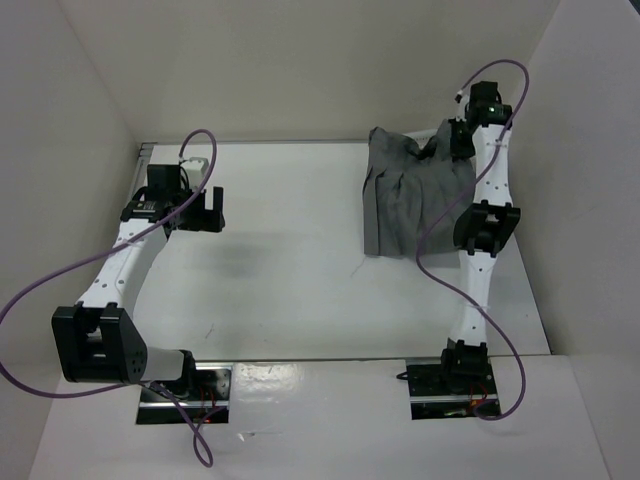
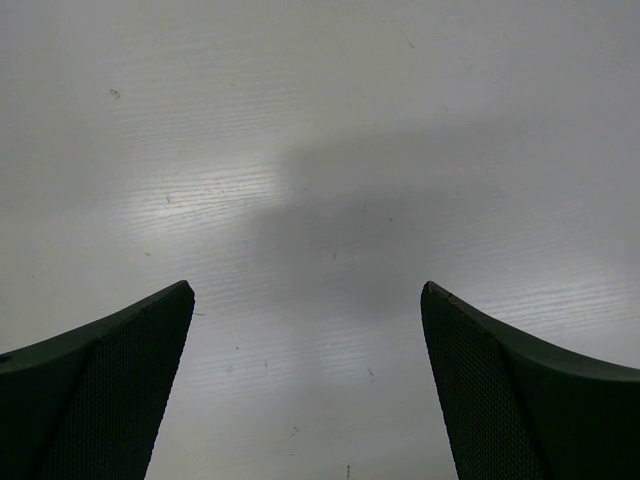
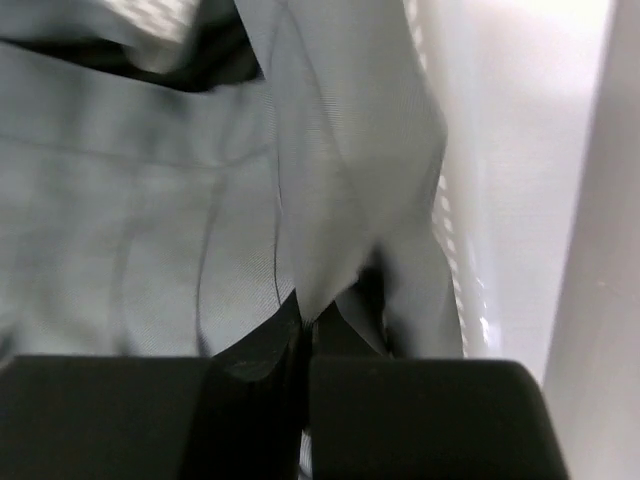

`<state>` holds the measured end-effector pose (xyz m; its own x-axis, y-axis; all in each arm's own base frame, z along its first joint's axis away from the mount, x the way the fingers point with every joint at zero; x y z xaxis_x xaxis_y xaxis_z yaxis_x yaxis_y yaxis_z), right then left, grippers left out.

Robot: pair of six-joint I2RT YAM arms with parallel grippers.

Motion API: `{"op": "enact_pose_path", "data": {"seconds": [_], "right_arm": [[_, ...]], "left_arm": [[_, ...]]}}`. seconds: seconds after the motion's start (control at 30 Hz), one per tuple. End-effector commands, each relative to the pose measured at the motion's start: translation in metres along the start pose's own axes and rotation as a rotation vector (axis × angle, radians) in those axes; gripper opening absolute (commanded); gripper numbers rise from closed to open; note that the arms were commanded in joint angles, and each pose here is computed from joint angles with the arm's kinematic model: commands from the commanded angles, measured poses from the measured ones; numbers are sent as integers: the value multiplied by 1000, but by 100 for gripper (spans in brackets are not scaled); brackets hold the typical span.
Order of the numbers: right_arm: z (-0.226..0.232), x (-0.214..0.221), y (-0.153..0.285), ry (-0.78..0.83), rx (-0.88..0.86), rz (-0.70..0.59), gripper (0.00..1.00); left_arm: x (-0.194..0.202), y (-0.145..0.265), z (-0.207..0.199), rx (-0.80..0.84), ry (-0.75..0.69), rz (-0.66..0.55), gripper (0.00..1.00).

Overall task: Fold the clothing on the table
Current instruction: Grab the skirt from the pile, then move the skirt to the center of the board

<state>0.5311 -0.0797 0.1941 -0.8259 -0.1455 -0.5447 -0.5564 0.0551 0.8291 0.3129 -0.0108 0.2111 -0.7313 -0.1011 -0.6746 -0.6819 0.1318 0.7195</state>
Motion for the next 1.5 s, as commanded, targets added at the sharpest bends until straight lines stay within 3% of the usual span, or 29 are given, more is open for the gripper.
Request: {"op": "enact_pose_path", "data": {"seconds": [0.0, 0.17, 0.3, 0.53, 0.77, 1.03, 1.13, 1.2, 1.23, 1.27, 1.4, 1.47], "right_arm": [[-3, -53, 144, 25, 25, -334, 0], [33, -58, 258, 95, -63, -540, 0], [83, -45, 313, 188, -148, -609, 0], [218, -2, 357, 432, -522, -627, 0], [262, 21, 373, 619, -805, -644, 0], [296, 43, 400, 835, -1169, -668, 0], [334, 58, 392, 907, -1227, -598, 0], [361, 66, 378, 943, -1242, -532, 21], [378, 74, 374, 970, -1261, -500, 38], [385, 72, 370, 971, -1221, -496, 62], [410, 57, 319, 924, -1070, -403, 76], [400, 42, 311, 877, -936, -420, 76]], "left_arm": [[-4, 1, 0, 10, -11, -17, 100], [-5, 4, 0, 11, -12, -27, 100], [-9, 15, -1, 1, -18, -66, 100], [-21, 82, 0, -63, -39, -256, 100], [-6, 148, -1, -94, -30, -433, 100], [11, 139, 5, -70, -15, -440, 100], [13, 133, 7, -61, -10, -436, 100], [14, 132, 6, -46, -13, -435, 100], [14, 132, 4, -36, -15, -434, 100], [14, 135, 6, -43, -12, -444, 100], [15, 132, 6, -43, -11, -442, 100], [17, 129, 7, -43, -9, -432, 100]]}}
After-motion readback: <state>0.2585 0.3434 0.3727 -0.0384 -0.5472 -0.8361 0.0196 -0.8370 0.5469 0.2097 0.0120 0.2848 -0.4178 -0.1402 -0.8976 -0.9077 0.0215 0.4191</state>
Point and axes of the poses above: each gripper's point midway between its finger pads, its own y axis back along the fingers, its own z axis along the line the jaws close on, x = y × z, the point moved 6 cm from there along y, back along the fingers, and after that the axes turned 8 degrees about y, right-handed, at the moved point
